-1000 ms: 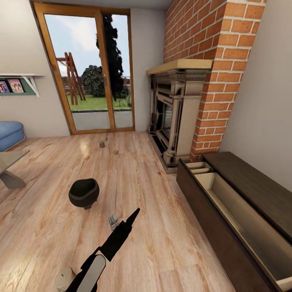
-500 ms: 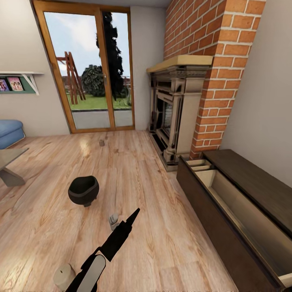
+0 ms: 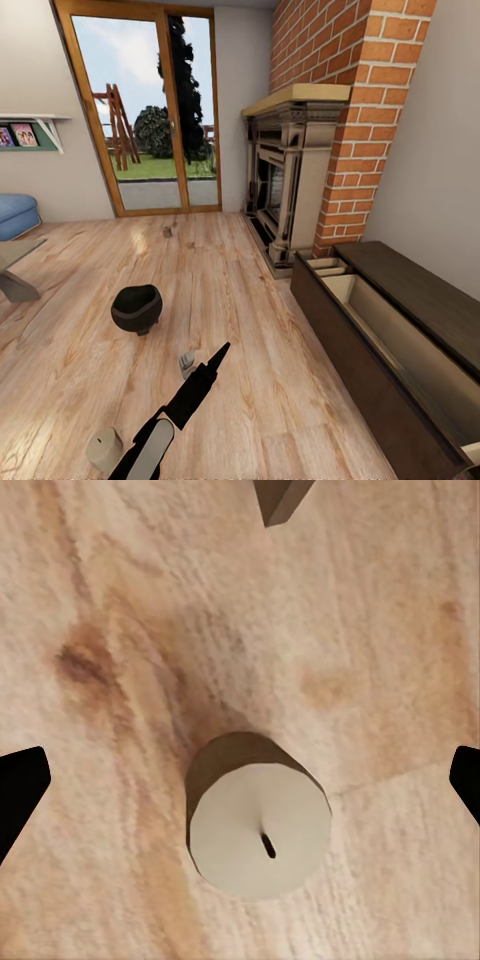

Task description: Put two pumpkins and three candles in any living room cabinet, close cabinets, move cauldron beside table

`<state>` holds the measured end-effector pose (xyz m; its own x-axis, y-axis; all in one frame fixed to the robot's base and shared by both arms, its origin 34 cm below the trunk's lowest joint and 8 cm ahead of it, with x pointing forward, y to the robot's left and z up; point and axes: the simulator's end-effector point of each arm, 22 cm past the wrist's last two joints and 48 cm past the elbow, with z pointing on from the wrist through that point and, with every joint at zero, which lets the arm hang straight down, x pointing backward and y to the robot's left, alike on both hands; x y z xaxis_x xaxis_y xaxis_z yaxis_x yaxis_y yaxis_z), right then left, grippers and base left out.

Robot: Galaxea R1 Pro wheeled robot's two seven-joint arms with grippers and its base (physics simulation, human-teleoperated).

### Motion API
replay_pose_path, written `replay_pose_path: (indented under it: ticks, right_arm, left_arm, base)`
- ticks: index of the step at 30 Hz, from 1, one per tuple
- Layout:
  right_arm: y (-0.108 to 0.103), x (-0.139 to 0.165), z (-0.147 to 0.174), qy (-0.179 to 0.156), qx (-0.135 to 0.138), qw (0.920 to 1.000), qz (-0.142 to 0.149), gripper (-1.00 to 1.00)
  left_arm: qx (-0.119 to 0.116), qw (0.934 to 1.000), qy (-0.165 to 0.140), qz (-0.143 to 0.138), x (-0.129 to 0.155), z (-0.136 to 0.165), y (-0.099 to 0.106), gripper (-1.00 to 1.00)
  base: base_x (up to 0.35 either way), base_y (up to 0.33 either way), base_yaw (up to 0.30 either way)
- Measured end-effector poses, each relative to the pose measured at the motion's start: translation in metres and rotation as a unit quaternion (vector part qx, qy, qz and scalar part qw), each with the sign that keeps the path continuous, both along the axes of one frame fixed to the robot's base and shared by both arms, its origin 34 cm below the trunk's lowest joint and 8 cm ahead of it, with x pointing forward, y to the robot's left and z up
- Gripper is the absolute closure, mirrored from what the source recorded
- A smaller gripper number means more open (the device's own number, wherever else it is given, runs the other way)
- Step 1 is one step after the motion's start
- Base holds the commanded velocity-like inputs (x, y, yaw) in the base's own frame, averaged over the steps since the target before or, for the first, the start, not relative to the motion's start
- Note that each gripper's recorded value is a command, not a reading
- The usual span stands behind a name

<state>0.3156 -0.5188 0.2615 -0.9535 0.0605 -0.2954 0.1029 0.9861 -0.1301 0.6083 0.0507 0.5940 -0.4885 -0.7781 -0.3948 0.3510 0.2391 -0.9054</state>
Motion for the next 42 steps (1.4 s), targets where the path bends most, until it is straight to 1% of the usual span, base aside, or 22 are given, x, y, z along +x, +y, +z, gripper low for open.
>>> replay_pose_path:
  ticks: [9, 13, 15, 16, 17, 19, 22, 30, 37, 38, 39, 42]
  right_arm:
    - [-0.001, -0.004, -0.019, -0.002, 0.0, 1.0, -0.003, -1.0]
    - [-0.001, -0.006, -0.024, -0.002, 0.0, 1.0, -0.004, -1.0]
    - [-0.001, -0.006, -0.024, -0.002, 0.0, 1.0, -0.004, -1.0]
    - [-0.001, -0.006, -0.024, -0.002, 0.0, 1.0, -0.004, -1.0]
    - [-0.001, -0.006, -0.024, -0.002, 0.0, 1.0, -0.004, -1.0]
    - [-0.001, -0.006, -0.024, -0.002, 0.0, 1.0, -0.004, -1.0]
    - [-0.001, -0.006, -0.024, -0.002, 0.0, 1.0, -0.004, -1.0]
    - [-0.001, -0.006, -0.024, -0.002, 0.0, 1.0, -0.004, -1.0]
    - [-0.001, -0.006, -0.024, -0.002, 0.0, 1.0, -0.004, -1.0]
    - [-0.001, -0.005, -0.024, -0.002, 0.0, 1.0, -0.004, -1.0]
    - [-0.001, -0.006, -0.024, -0.002, 0.0, 1.0, -0.004, -1.0]
    - [-0.001, -0.006, -0.024, -0.002, 0.0, 1.0, -0.003, -1.0]
  left_arm:
    - [0.0, 1.0, 0.002, 0.001, -0.005, -0.022, 0.0, -1.0]
    - [-0.001, 1.0, 0.001, 0.004, -0.005, -0.025, 0.002, -1.0]
    - [-0.01, 0.9999, 0.004, 0.011, -0.003, -0.024, 0.008, -1.0]
    - [-0.018, 0.9997, 0.005, 0.017, -0.002, -0.023, 0.012, -1.0]
    - [-0.032, 0.9991, 0.009, 0.027, 0.001, -0.022, 0.019, -1.0]
    - [-0.047, 0.9982, 0.01, 0.036, 0.003, -0.019, 0.025, -1.0]
    - [-0.055, 0.9976, 0.009, 0.041, 0.004, -0.017, 0.029, -1.0]
    - [-0.055, 0.9976, 0.014, 0.039, 0.004, -0.019, 0.028, -1.0]
    - [-0.055, 0.9976, 0.009, 0.042, 0.006, -0.015, 0.033, -1.0]
    - [-0.053, 0.9976, 0.006, 0.044, 0.007, -0.013, 0.036, -1.0]
    - [-0.05, 0.9977, -0.006, 0.045, 0.01, -0.003, 0.041, -1.0]
    - [-0.042, 0.9977, -0.018, 0.051, 0.017, 0.015, 0.04, -1.0]
  base:
    - [0.0, 0.0, 0.0]
    - [0.0, 0.0, 0.0]
    - [0.0, 0.0, 0.0]
    - [0.0, 0.0, 0.0]
    - [0.0, 0.0, 0.0]
    - [0.0, 0.0, 0.0]
    - [0.0, 0.0, 0.0]
    - [0.0, 0.0, 0.0]
    - [0.0, 0.0, 0.0]
    - [0.0, 0.0, 0.0]
    - [0.0, 0.0, 0.0]
    - [0.0, 0.0, 0.0]
